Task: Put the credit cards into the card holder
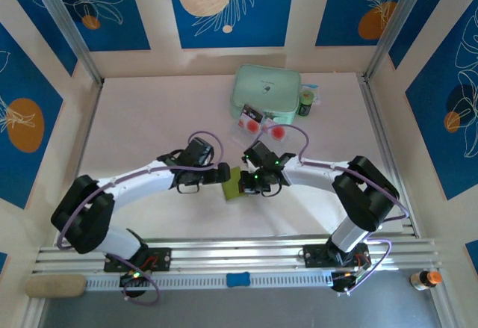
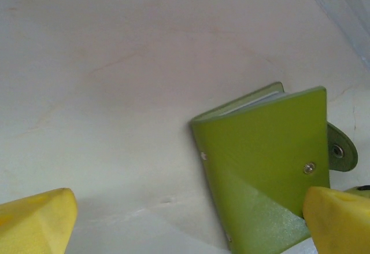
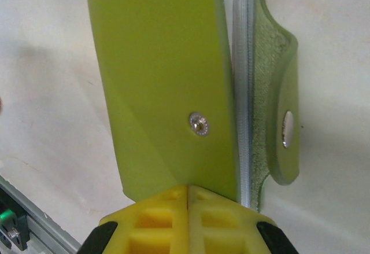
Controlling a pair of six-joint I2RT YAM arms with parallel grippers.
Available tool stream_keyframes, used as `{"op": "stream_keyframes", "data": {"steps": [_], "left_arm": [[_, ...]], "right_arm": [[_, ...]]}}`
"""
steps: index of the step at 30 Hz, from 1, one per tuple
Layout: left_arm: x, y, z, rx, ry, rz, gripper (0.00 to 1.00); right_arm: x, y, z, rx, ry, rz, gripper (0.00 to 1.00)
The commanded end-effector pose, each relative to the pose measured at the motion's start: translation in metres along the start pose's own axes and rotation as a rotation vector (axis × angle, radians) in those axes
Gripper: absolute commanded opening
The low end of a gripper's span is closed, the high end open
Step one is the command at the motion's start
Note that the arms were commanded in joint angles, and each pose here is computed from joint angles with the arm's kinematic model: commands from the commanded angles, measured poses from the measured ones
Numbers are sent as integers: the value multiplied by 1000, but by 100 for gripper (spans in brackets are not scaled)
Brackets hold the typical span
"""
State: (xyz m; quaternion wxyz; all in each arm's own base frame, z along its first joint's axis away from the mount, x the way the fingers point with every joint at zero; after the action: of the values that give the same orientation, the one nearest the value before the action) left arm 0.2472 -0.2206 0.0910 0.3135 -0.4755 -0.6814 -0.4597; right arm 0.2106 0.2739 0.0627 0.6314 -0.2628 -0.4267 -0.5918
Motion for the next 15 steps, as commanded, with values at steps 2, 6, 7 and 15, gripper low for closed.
{"op": "stream_keyframes", "data": {"steps": [2,6,7,15], "left_arm": [[-8,-3,-9,-50,27,11,100],[-16,-7,-13,-71,47,24,100],[-18,-8,-13,-77,52,26,100],[-28,-12,-12,-111,75,26,100]], "right_arm": [[-4,-4,-2,-25,26,15,0],[-4,-5,-2,-29,29,15,0],[-4,-5,-2,-28,29,14,0],[-2,-6,-3,-36,34,13,0]]}}
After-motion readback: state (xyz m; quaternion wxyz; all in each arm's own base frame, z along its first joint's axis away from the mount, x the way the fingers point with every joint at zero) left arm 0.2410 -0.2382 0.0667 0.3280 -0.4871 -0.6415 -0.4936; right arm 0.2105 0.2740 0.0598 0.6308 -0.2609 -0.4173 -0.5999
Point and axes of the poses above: each hand's point on the last joint's axis, 136 mm out from that joint toward the fingers, its own x axis back along the fingers, its own z axis along the line the jaws close on, y = z × x, the point moved 3 cm from there along x, back along the fingers, and after that the axes turned 4 degrees about x, right-handed, at the moved point
